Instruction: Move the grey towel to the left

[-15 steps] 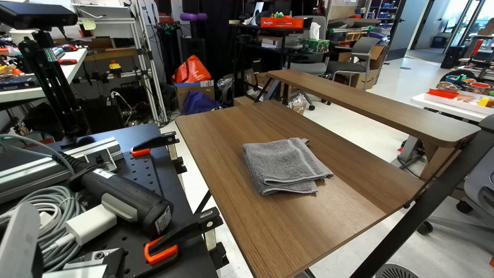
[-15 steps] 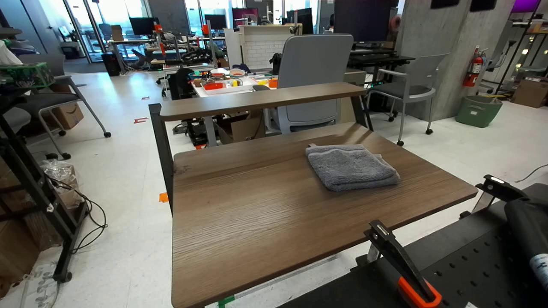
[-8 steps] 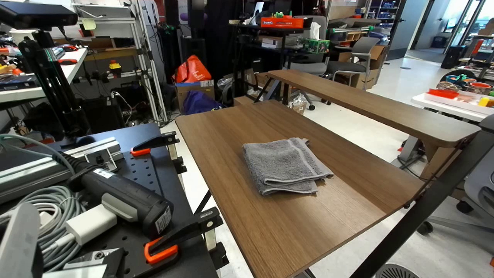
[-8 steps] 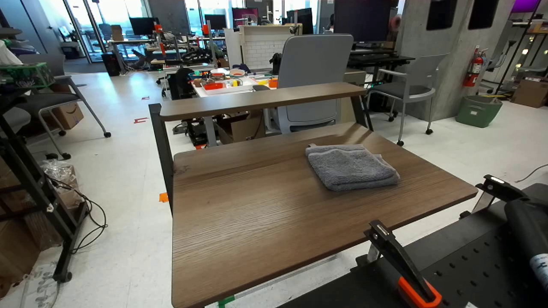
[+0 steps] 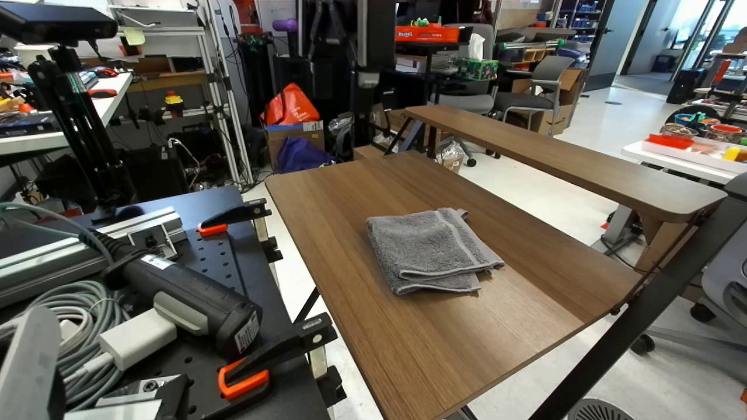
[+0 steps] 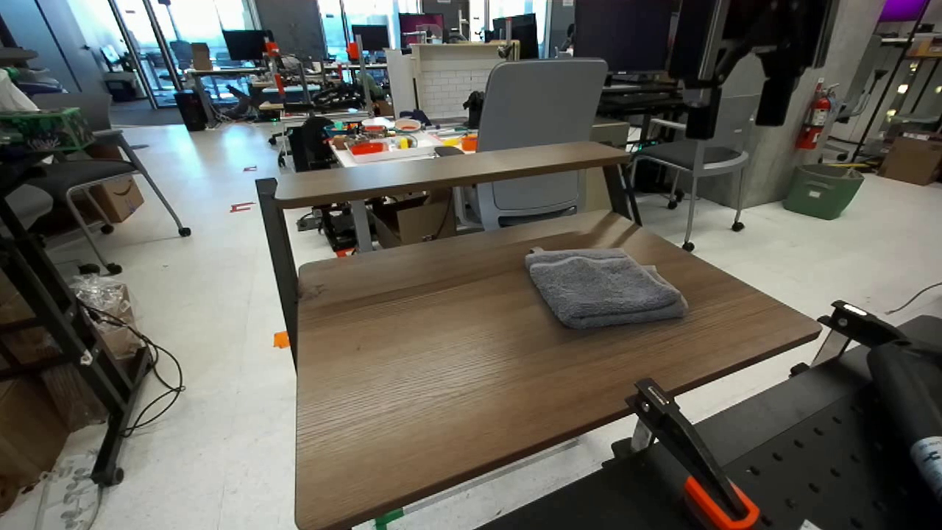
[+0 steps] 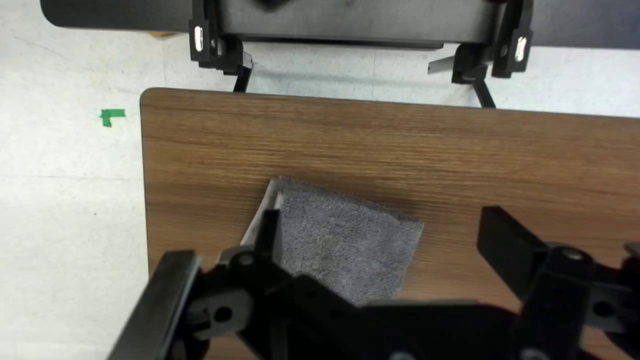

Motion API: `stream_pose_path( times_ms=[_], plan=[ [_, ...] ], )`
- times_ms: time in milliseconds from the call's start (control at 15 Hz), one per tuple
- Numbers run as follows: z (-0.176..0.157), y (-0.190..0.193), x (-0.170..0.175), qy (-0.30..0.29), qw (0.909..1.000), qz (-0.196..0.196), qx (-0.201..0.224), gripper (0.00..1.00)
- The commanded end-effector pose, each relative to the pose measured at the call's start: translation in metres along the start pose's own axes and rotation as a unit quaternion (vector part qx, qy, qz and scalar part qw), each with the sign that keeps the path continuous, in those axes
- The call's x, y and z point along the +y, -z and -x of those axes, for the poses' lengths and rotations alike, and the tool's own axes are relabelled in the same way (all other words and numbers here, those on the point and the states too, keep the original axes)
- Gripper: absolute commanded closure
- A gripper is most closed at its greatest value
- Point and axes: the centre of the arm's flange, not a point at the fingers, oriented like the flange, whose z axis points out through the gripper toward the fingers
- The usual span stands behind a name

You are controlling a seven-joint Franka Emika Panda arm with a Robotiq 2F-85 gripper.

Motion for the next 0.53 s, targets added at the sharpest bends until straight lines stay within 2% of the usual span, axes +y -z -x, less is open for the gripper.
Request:
stream_pose_path(
  times_ms=[0,133,467],
  plan=[
    [-0.042,-0.032,0.019,-0.029,0.9992,0.005,0.027,0.00],
    [-0.055,-0.051,0.024,-0.035,0.9979,-0.011,0.053,0.00],
    [-0.074,-0.106,0.025,-0.046,0.9944,-0.042,0.086,0.00]
  ],
)
